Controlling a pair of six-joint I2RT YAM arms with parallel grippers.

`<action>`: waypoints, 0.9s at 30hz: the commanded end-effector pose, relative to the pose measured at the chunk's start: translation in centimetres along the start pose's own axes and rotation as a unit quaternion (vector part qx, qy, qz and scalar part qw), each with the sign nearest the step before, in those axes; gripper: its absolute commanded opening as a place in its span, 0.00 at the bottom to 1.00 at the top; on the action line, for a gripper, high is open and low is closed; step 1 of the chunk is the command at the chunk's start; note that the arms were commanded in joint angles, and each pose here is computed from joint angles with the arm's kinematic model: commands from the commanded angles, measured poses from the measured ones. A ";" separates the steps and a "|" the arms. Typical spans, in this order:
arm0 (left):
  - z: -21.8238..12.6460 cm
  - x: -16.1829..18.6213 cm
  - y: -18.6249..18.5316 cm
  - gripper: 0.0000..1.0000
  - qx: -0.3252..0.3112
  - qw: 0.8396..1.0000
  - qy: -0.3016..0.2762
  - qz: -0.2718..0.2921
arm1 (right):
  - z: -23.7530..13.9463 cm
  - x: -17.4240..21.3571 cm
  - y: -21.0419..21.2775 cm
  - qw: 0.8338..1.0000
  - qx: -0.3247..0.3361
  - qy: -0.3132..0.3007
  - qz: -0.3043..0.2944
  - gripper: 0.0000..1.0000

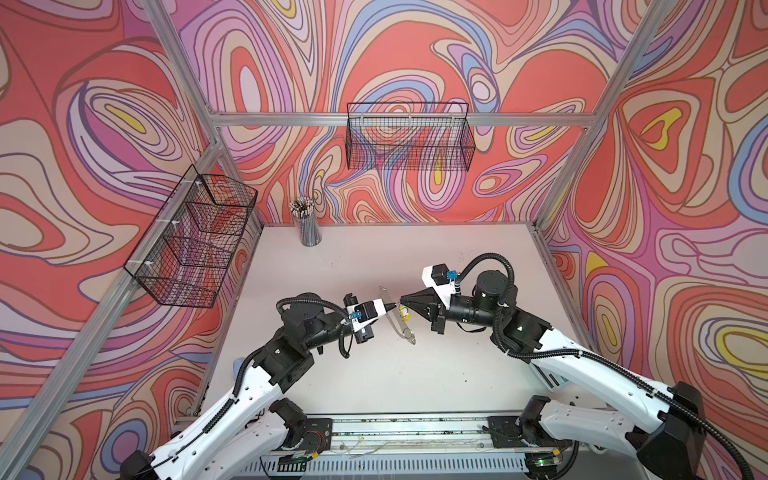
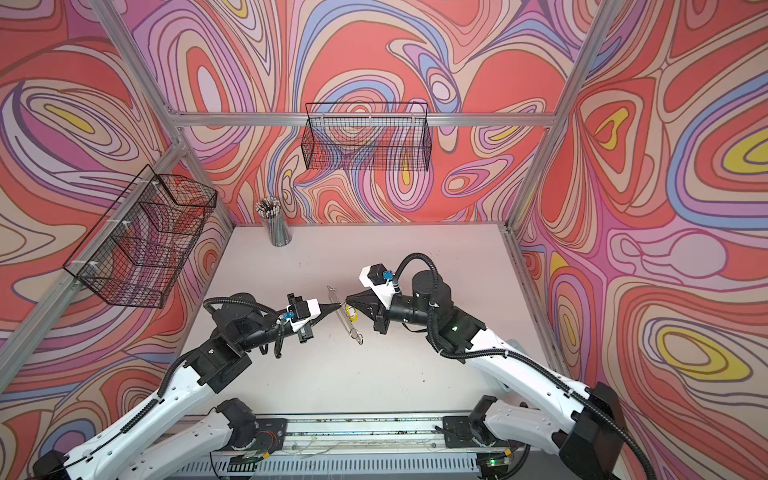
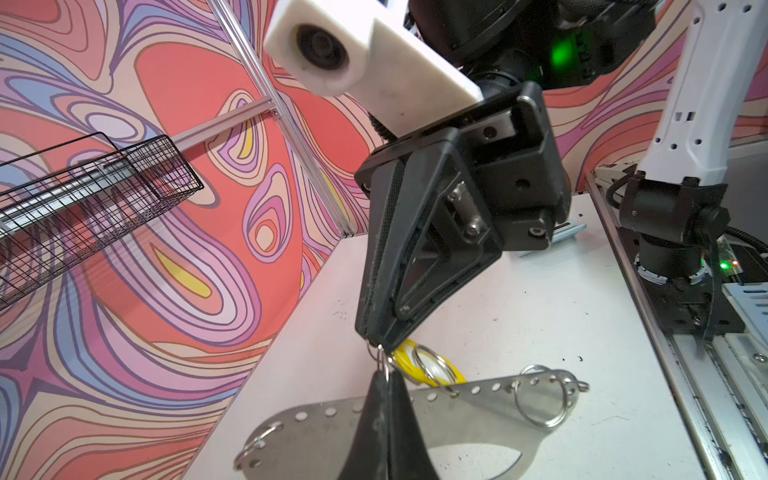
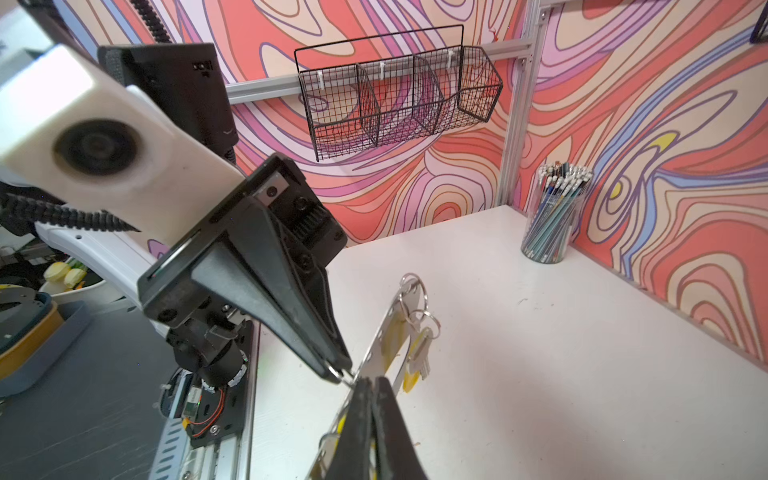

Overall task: Put the keys on the keyring
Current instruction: 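Open the right gripper and draw it back from the plate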

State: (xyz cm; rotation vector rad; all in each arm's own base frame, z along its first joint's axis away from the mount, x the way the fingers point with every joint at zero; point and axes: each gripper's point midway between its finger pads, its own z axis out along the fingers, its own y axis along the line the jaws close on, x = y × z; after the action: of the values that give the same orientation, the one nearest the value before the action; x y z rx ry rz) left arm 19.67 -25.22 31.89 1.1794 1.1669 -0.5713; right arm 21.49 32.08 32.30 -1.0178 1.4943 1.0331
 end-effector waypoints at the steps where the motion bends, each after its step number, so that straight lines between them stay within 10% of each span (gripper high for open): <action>1: -0.7 -2.8 -0.4 0.00 0.008 0.998 -0.054 0.024 | -0.1 0.8 -2.5 0.998 0.039 0.025 0.037 0.00; 15: -0.3 -2.7 0.1 0.00 0.000 0.999 -0.051 0.009 | -1.6 0.8 -2.8 0.998 0.037 0.011 0.051 0.30; 27: 0.8 -3.7 1.1 0.00 0.007 0.996 -0.063 -0.065 | -3.1 -1.1 -4.1 0.993 0.057 -0.055 0.083 0.36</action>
State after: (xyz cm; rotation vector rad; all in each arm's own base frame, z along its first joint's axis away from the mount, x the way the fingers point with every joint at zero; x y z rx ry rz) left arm 19.94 -25.92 32.87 1.1169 1.1785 -0.6646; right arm 24.57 28.59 32.10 -0.8126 1.5893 1.0506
